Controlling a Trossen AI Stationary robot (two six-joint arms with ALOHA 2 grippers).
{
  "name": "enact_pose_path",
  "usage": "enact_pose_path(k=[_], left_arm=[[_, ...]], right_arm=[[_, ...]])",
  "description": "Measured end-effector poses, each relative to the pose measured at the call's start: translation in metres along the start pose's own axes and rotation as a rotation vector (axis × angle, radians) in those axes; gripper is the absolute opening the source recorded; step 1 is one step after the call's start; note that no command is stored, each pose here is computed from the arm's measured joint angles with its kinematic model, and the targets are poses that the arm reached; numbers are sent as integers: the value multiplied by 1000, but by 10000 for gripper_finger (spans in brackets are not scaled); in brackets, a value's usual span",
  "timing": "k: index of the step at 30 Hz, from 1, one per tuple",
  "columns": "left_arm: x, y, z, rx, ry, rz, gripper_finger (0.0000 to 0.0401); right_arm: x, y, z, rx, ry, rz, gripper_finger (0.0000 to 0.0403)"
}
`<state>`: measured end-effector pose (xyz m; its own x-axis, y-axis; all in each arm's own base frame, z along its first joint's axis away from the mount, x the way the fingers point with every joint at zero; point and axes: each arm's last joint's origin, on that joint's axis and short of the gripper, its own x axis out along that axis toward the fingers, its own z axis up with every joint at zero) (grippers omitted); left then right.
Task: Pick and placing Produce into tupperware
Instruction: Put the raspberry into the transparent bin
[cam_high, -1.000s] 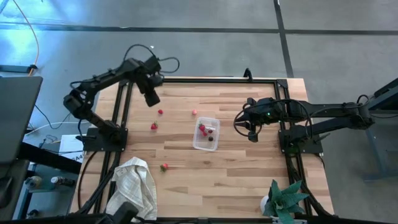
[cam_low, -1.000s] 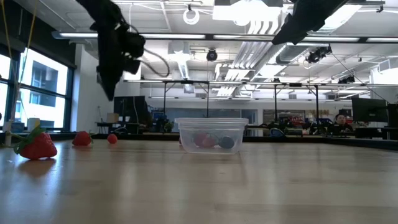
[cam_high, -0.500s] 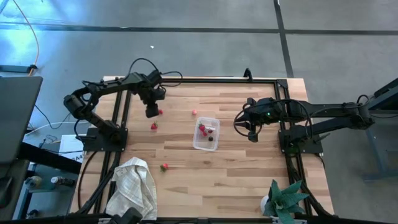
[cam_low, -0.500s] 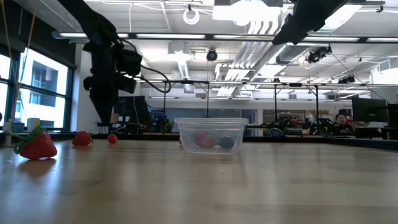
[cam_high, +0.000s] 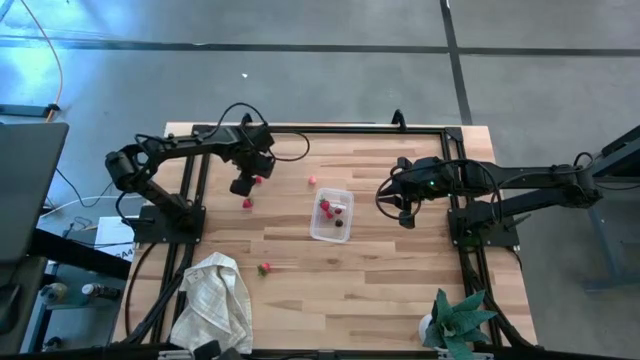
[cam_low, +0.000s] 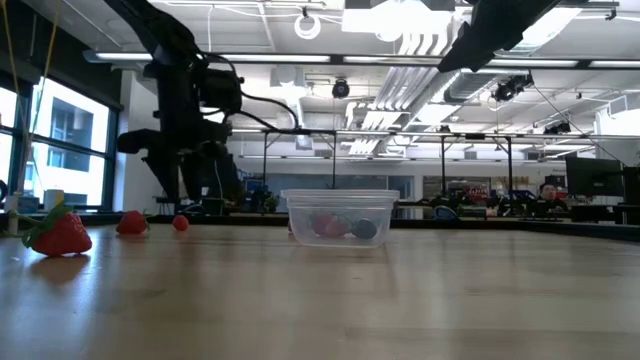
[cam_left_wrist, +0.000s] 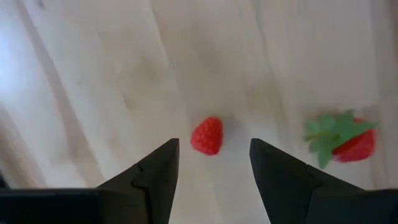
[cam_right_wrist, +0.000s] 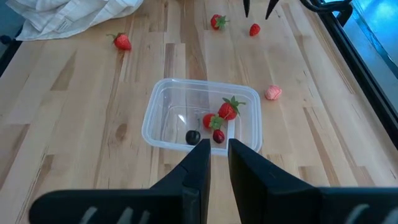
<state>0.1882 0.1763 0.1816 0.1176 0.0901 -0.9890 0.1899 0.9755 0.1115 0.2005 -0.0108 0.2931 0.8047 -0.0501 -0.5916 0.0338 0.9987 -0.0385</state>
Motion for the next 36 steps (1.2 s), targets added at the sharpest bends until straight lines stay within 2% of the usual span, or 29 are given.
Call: enact_pose_path(k=[5, 10, 18, 24, 36], left_arm=[[0, -2, 2, 96, -13, -8, 188], [7, -1, 3, 125, 5, -31, 188], [29, 3, 2, 139, 100, -68, 188], [33, 7, 5, 161, 101, -28, 188], [41, 8, 6, 192, 101, -50, 188]], right_arm=[[0, 0, 0, 0, 0, 0, 47], [0, 0, 0, 0, 0, 0, 47], [0, 0, 0, 0, 0, 0, 47], [0, 0, 0, 0, 0, 0, 47], [0, 0, 0, 0, 0, 0, 47]])
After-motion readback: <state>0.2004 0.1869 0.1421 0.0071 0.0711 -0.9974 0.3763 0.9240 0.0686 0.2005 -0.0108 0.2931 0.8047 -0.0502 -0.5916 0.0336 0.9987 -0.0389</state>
